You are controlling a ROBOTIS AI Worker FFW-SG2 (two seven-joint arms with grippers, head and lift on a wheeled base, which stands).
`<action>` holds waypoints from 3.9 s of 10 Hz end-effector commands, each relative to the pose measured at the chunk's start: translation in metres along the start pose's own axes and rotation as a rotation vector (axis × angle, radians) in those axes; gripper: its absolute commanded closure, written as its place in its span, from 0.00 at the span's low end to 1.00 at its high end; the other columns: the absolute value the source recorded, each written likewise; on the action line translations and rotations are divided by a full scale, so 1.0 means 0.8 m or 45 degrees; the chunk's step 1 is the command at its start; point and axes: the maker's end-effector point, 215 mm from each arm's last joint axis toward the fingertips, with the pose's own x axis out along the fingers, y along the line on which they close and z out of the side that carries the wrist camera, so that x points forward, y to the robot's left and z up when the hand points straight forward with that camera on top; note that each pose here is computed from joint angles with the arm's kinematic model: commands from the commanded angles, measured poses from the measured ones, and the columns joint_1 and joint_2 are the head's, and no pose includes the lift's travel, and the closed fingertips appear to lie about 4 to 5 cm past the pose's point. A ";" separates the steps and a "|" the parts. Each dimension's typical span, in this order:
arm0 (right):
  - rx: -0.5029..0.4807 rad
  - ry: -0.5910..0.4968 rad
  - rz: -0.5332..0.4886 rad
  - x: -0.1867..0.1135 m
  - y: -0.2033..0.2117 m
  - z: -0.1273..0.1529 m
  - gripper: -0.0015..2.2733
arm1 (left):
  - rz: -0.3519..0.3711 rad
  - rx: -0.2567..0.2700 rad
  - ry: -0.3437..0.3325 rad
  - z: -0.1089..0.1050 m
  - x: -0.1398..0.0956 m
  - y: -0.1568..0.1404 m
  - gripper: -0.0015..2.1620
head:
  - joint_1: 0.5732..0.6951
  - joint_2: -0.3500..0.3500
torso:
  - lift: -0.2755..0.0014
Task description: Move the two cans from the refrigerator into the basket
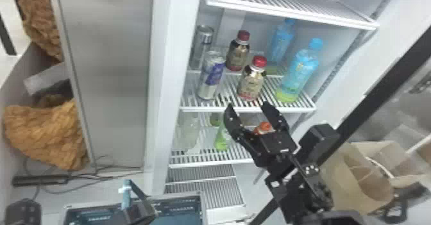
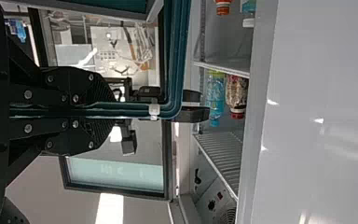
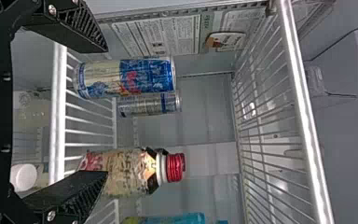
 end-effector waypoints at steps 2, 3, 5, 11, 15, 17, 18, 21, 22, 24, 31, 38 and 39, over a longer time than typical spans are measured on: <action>0.016 0.008 0.059 0.040 0.020 -0.004 0.05 | -0.001 0.000 0.002 -0.001 0.001 0.000 0.55 | 1.00 0.06 | 0.88; 0.018 0.003 0.065 0.051 0.022 -0.003 0.05 | -0.001 0.000 0.002 -0.001 0.001 0.000 0.55 | 1.00 0.09 | 0.88; 0.024 -0.006 0.072 0.073 0.025 -0.003 0.05 | -0.001 0.000 0.002 -0.001 0.001 0.000 0.55 | 1.00 0.12 | 0.88; 0.036 0.015 0.128 0.143 0.048 -0.016 0.05 | -0.002 -0.002 -0.001 -0.001 0.000 0.000 0.55 | 1.00 0.19 | 0.88; 0.045 0.035 0.170 0.168 0.064 -0.020 0.38 | -0.005 -0.006 -0.003 -0.002 0.000 0.000 0.55 | 1.00 0.24 | 0.88; 0.053 0.059 0.168 0.162 0.065 -0.031 0.54 | -0.004 -0.005 -0.005 -0.001 -0.001 0.000 0.55 | 1.00 0.25 | 0.88; 0.050 0.051 0.172 0.158 0.067 -0.026 0.54 | -0.004 -0.005 -0.005 -0.001 -0.001 0.000 0.55 | 1.00 0.25 | 0.88; 0.054 0.028 0.188 0.131 0.078 -0.001 0.54 | -0.004 -0.005 -0.005 -0.001 0.000 0.000 0.55 | 1.00 0.25 | 0.88; 0.044 0.033 0.175 0.113 0.083 0.012 0.54 | -0.005 -0.007 -0.009 -0.001 -0.002 0.000 0.55 | 1.00 0.25 | 0.88; 0.041 0.053 0.169 0.082 0.087 0.028 0.54 | -0.004 -0.007 -0.009 -0.001 -0.001 0.000 0.55 | 1.00 0.24 | 0.88; 0.097 0.353 0.237 -0.050 0.129 -0.001 0.54 | -0.007 -0.002 0.001 -0.001 0.002 -0.001 0.55 | 1.00 0.20 | 0.88; 0.258 0.779 0.443 -0.162 0.198 -0.086 0.54 | -0.007 0.010 0.001 0.003 0.004 -0.003 0.55 | 1.00 0.26 | 0.88; 0.267 0.819 0.461 -0.176 0.204 -0.091 0.54 | -0.008 0.012 0.002 0.004 0.004 -0.004 0.55 | 1.00 0.28 | 0.88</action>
